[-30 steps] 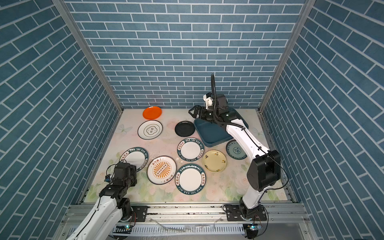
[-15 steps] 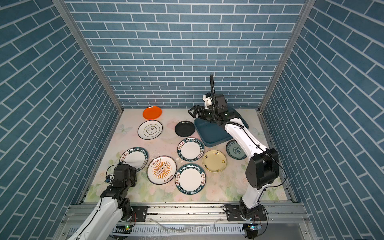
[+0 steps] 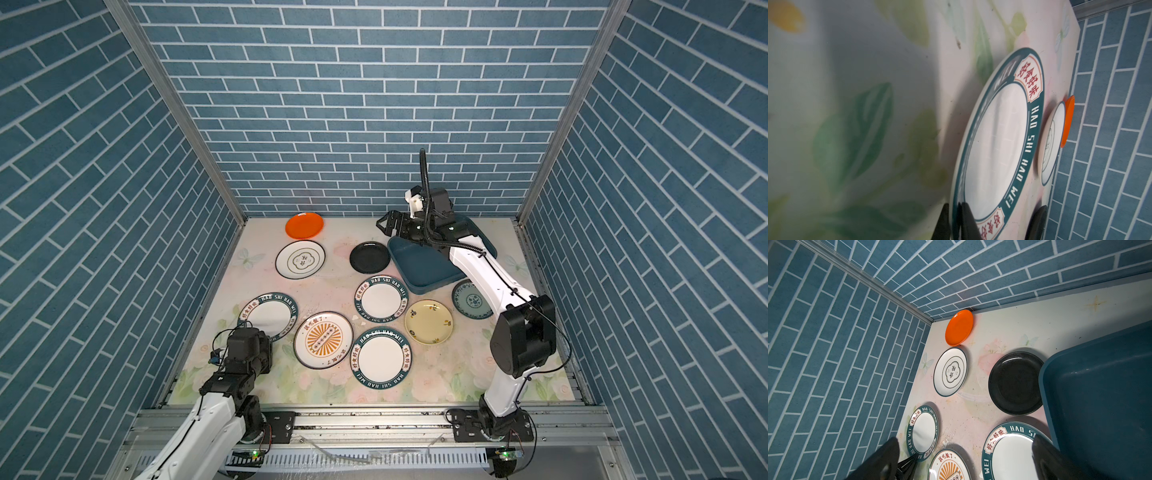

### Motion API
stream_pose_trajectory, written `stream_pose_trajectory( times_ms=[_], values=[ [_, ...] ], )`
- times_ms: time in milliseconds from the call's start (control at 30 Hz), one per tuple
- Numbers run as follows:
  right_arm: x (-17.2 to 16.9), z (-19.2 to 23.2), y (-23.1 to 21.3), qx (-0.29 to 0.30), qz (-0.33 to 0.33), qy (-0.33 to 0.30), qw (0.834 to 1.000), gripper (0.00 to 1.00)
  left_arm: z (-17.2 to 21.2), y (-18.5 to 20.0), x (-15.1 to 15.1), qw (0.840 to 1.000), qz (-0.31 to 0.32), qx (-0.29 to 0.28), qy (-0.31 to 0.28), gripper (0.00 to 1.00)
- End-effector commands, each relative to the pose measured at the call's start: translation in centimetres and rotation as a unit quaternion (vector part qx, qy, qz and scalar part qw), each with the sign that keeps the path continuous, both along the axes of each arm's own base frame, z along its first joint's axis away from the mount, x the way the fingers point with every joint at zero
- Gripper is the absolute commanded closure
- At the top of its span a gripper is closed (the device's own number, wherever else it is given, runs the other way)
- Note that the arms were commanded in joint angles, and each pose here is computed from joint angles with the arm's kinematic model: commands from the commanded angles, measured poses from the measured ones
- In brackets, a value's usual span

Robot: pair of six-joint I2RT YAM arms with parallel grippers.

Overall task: Place the plates into the plastic bin on the countertop
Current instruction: 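Grasp the edge of the green-rimmed white plate with the left gripper, then lift the green-rimmed plate upright and carry it toward the right gripper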

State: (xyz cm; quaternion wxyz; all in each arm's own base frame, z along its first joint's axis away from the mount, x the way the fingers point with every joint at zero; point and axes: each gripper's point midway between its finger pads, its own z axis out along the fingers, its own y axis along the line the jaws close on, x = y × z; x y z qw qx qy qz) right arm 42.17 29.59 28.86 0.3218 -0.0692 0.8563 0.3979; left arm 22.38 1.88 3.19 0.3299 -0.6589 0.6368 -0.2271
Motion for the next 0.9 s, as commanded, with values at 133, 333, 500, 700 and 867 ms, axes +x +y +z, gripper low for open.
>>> stream_pose_trajectory(
  times_ms=[133, 333, 500, 700, 867],
  values=[
    [-0.5, 1.1, -0.7, -0.001, -0.012, -0.010, 1.000, 0.01, 1.3, 0.3, 0.4, 1.000, -0.010, 0.024, 0.007, 0.95],
    [-0.9, 1.2, -0.9, -0.001, -0.012, -0.013, 1.000, 0.01, 2.3, 0.2, 0.9, 1.000, -0.014, 0.025, -0.004, 1.00],
    [-1.1, 1.2, -0.8, 0.002, -0.007, -0.014, 1.000, 0.01, 4.0, 0.5, 1.0, 0.999, -0.010, 0.031, -0.008, 1.00],
    [-2.5, 1.3, 0.7, 0.030, 0.058, 0.000, 0.998, 0.01, 8.3, 1.3, 1.5, 0.997, -0.005, 0.066, -0.041, 1.00],
    [-3.5, 1.2, 1.4, 0.045, 0.094, 0.013, 0.994, 0.01, 10.9, 0.9, 2.4, 0.995, -0.021, 0.071, -0.069, 1.00]
  ],
)
